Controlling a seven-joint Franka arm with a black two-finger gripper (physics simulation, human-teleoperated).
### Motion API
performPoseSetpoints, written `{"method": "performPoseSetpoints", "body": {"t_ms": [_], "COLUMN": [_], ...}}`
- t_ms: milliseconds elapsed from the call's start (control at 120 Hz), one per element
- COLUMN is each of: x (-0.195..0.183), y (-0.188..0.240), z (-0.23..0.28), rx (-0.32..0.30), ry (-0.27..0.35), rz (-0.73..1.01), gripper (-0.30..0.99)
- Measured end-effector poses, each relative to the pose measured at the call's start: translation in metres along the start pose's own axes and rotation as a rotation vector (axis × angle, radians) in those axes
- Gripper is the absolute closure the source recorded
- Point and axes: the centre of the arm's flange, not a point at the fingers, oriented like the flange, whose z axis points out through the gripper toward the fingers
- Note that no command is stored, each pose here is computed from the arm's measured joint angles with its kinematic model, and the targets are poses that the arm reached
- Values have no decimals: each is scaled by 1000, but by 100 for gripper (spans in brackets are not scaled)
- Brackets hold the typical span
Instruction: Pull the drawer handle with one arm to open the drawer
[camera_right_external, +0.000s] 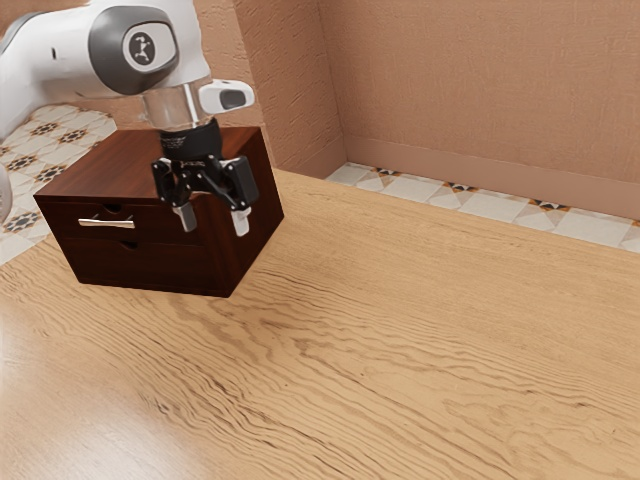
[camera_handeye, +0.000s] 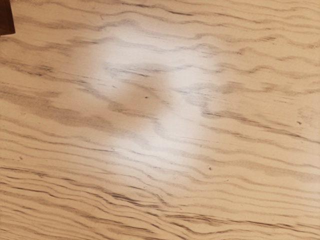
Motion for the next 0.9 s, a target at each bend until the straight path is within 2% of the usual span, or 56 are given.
{"method": "performPoseSetpoints", "body": {"t_ms": [200,242,308,350,408,517,600,667,725,792,900], "x": [-1,-15,-60,-78,-84,-65,-65,-68,-80,-103,-129], "y": [-2,0,-2,-9,-34,-99,-148,-180,-199,-214,-238], "z": [-3,-27,-90,-108,-108,-74,-56,-34,-16,-5,-5], "rx": [12,13,21,43,89,178,186,167,135,100,118], "ry": [7,56,195,224,198,60,-13,-54,-48,3,99], "rz": [1,21,131,217,293,364,408,463,529,610,710], "gripper": [0,0,0,0,0,0,0,0,0,0,0]}}
